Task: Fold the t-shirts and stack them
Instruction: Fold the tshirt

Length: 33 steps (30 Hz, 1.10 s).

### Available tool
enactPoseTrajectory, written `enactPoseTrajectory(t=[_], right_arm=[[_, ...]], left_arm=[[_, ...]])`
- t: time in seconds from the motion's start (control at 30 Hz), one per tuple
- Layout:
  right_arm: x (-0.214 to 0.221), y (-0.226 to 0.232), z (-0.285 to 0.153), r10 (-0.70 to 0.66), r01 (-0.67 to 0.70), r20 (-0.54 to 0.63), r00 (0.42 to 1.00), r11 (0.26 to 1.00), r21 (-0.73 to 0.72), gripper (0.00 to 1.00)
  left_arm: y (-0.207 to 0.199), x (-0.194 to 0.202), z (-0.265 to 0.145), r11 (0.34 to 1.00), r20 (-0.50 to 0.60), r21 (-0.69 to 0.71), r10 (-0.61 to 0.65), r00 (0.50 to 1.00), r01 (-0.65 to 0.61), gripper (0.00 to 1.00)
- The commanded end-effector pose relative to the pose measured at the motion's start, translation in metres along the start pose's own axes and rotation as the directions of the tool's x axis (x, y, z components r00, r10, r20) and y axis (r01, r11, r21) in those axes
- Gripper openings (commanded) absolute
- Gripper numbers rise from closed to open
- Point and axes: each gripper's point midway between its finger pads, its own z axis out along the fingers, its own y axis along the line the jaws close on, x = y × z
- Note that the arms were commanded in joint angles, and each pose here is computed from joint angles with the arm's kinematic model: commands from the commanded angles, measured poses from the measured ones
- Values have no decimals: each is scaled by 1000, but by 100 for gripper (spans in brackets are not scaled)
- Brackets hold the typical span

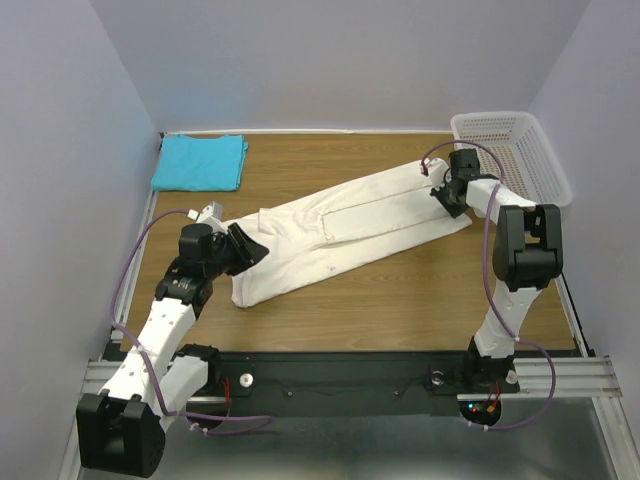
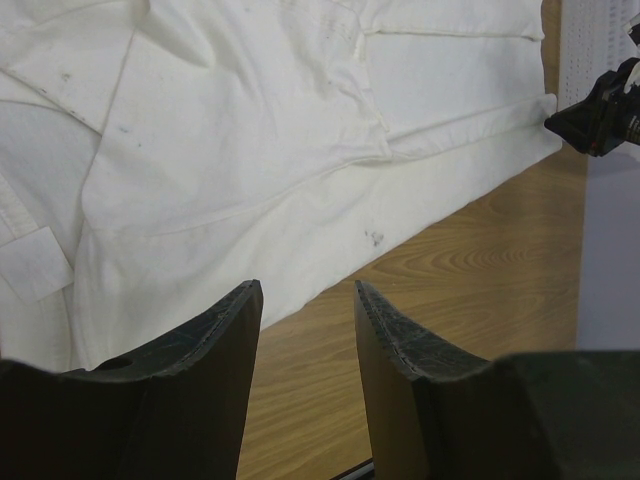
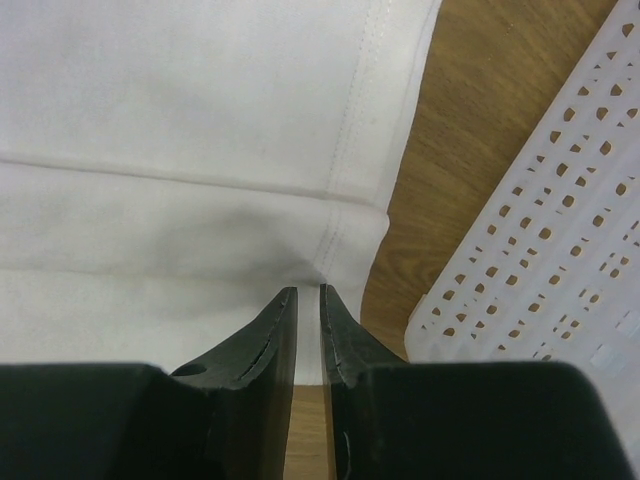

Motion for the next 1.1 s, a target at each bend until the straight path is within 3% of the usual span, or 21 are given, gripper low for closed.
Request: enactPoseTrajectory(t=[0.0, 0.73, 0.93, 1.07], right_arm=[[-7, -12, 4, 26, -26, 12, 1000, 999, 28, 21], [-69, -37, 18, 131, -135, 141, 981, 991, 22, 21], [-83, -40, -5, 78, -81, 198, 977, 997, 8, 31], [-94, -43, -23, 65, -65, 234, 970, 998, -6, 31]], left_arm=[[-1, -1, 1, 1000, 8, 20, 15, 1000, -15, 52], [3, 1, 5, 1000, -6, 9, 13, 1000, -13, 52], [2, 1, 5, 1000, -4, 11, 14, 1000, -14, 52], [2, 3, 6, 1000, -15, 16, 18, 1000, -18, 52]])
